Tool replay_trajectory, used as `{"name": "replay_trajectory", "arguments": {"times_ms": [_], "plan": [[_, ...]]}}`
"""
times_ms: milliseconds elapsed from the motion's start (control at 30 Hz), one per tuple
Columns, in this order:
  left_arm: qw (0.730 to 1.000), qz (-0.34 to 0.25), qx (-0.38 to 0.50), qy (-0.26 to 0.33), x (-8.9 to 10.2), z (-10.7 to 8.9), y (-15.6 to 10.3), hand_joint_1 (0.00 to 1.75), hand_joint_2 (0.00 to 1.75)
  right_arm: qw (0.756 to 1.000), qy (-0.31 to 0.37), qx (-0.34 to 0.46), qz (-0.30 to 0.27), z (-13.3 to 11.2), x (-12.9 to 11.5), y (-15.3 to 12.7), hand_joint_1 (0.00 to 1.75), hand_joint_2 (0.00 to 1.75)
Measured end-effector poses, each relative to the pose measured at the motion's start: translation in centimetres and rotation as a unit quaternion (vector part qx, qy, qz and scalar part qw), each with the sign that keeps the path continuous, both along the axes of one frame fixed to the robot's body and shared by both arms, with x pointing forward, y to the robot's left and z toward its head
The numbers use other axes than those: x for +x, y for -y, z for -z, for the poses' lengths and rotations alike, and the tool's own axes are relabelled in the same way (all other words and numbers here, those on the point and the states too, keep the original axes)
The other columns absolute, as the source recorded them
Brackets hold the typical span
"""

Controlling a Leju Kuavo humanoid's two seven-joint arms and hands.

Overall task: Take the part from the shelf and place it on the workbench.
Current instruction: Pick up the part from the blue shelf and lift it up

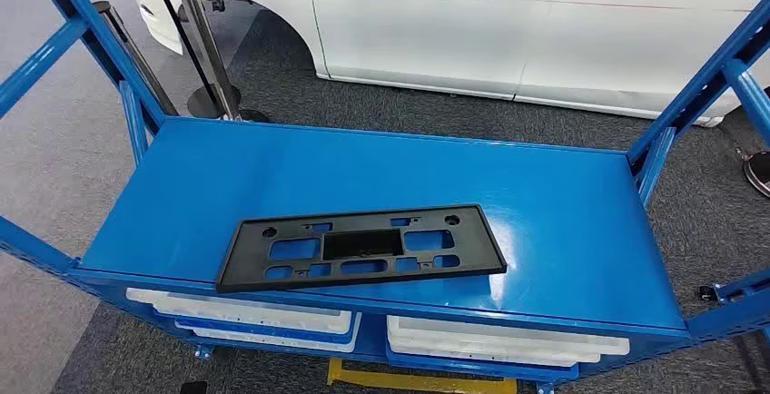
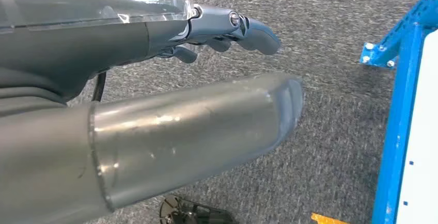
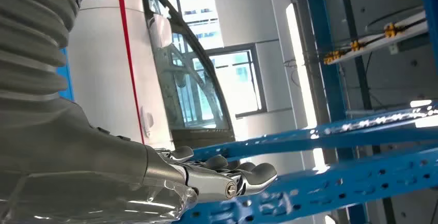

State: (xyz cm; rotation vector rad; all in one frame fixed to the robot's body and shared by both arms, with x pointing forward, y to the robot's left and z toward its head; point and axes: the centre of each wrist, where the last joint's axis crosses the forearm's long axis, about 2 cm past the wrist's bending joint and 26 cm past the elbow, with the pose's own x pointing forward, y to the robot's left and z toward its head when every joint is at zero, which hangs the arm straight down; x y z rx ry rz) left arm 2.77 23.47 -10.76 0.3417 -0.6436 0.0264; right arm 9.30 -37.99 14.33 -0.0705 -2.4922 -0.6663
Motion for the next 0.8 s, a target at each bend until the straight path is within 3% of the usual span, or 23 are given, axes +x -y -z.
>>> {"name": "replay_trajectory", "arguments": {"times_ms": [333, 467, 667, 800], "plan": [[1.000, 0.005, 0.002, -0.001, 0.2, 0.0, -0.1, 0.00, 0.00, 0.994, -0.040, -0.101, -0.006, -3.0, 0.3, -2.3, 0.00, 1.75], [1.000, 0.021, 0.002, 0.003, 0.6, 0.0, -0.2, 0.00, 0.00, 0.982, -0.078, -0.170, -0.014, -4.5, 1.5, -5.5, 0.00, 1.75], [0.999, 0.034, 0.004, 0.000, 0.8, 0.0, -0.4, 0.00, 0.00, 0.962, -0.077, -0.247, 0.085, -5.8, 3.1, -11.1, 0.00, 1.75], [0.999, 0.034, 0.005, -0.004, 0.9, 0.0, -0.7, 0.00, 0.00, 0.955, -0.063, -0.289, 0.016, -4.4, 2.2, -14.5, 0.00, 1.75]]}}
